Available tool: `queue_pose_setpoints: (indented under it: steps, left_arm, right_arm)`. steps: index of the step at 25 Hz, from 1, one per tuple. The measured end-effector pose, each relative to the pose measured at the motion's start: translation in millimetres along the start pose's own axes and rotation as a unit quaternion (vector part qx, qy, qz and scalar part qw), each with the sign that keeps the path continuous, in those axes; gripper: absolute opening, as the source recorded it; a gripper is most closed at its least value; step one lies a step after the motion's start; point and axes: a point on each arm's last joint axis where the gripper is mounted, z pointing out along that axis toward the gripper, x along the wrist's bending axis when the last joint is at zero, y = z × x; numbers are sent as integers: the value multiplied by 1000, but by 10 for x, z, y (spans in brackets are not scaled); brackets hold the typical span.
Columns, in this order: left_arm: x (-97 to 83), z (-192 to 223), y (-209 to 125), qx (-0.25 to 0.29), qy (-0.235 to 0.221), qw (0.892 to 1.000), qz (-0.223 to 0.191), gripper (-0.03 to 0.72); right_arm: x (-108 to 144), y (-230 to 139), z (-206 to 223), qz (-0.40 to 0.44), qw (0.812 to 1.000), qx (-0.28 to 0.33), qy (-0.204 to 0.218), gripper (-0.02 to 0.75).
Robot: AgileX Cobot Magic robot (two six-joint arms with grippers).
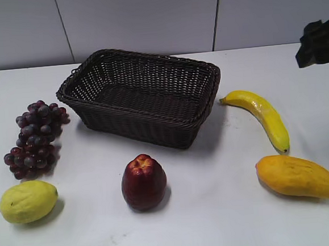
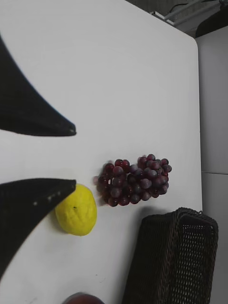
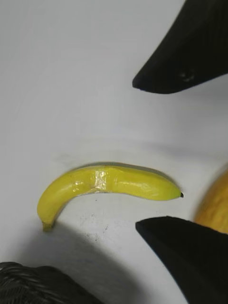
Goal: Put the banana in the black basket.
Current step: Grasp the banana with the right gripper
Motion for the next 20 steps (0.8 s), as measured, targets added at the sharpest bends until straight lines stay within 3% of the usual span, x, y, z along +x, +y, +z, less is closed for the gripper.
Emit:
queue_pose_setpoints:
  steps: [10,20]
  left_arm:
    - [0,0,0,0,0,1000,0,221]
    - [0,0,0,0,0,1000,0,221]
  right_arm:
    - [83,-128,720,-8,994,107,9,632]
    - [132,-58,1223,0,992,127,18,613]
